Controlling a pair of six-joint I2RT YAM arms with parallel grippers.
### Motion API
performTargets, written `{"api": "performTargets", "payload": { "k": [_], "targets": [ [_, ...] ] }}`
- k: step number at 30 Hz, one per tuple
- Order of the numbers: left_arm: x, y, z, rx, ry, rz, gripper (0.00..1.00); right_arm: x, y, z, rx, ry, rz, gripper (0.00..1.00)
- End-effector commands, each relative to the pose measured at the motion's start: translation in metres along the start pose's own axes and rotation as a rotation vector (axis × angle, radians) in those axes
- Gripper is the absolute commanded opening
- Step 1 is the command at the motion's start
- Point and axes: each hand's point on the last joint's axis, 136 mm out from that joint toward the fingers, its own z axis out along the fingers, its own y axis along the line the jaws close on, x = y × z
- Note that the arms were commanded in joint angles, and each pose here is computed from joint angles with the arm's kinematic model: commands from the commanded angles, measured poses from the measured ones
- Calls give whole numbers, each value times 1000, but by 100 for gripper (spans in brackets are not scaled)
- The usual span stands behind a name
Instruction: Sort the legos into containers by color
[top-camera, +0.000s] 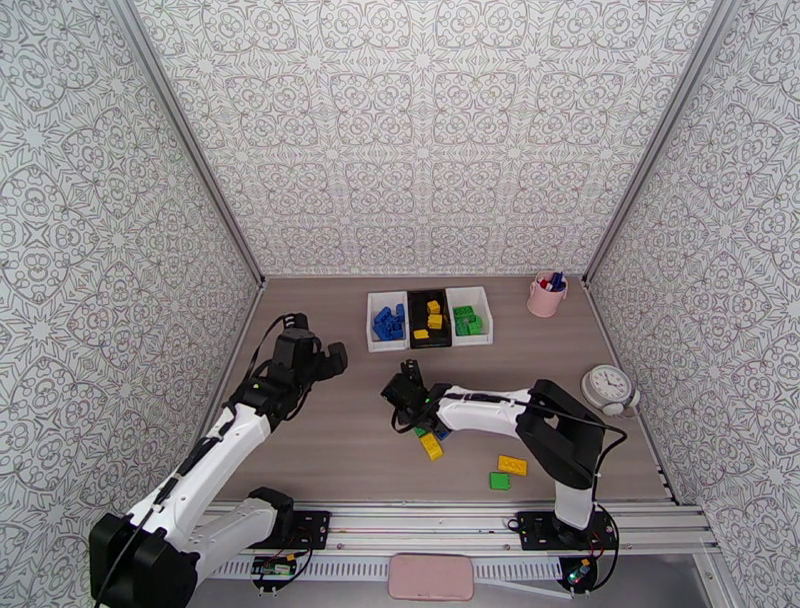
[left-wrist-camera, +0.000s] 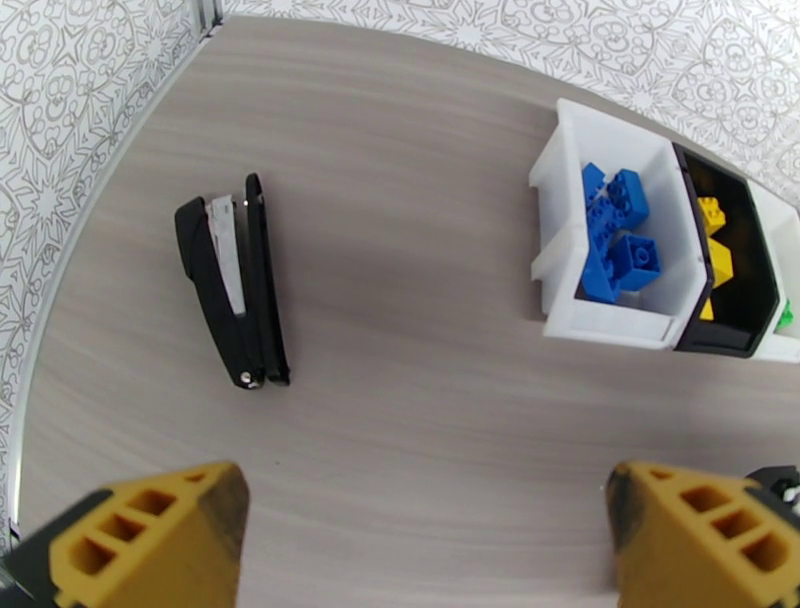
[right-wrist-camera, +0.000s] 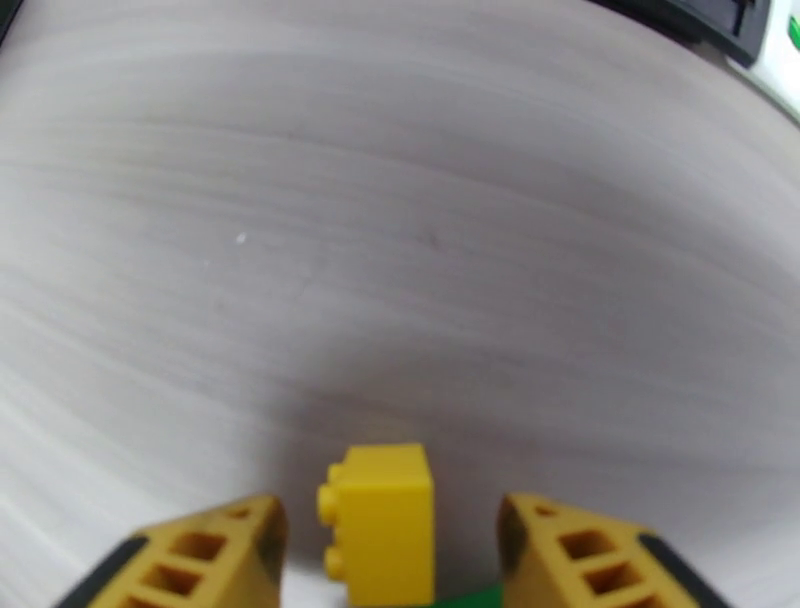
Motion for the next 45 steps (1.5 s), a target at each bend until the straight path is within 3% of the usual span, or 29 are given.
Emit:
{"api": "performTargets", "payload": {
  "k": [1,10,18,25,30,35,45],
  "targets": [
    [6,0,3,11,21,-7,99,0,5,1,5,8,-1,43],
    [6,-3,2,26,25,-6,99,-6,6,-3,3,-5,-7,20],
    [5,-17,-5,75,-15,55,100,-39,5,-36,-29,-118,-10,19],
    [25,-64,-15,249,-69,267,100,-88,-17,-73,-41,-294,48,19],
    [54,-108,-32,469,-90,466,100,-130,-42,-81,-60,-374,109,17],
    [76,-132,-44,603,-129,549,100,-172,-71,-69,-61,-410,156,17],
    [93,-154,-66,753,-233,606,100,-232,-103,7,-29,-364,109,17]
  ]
}}
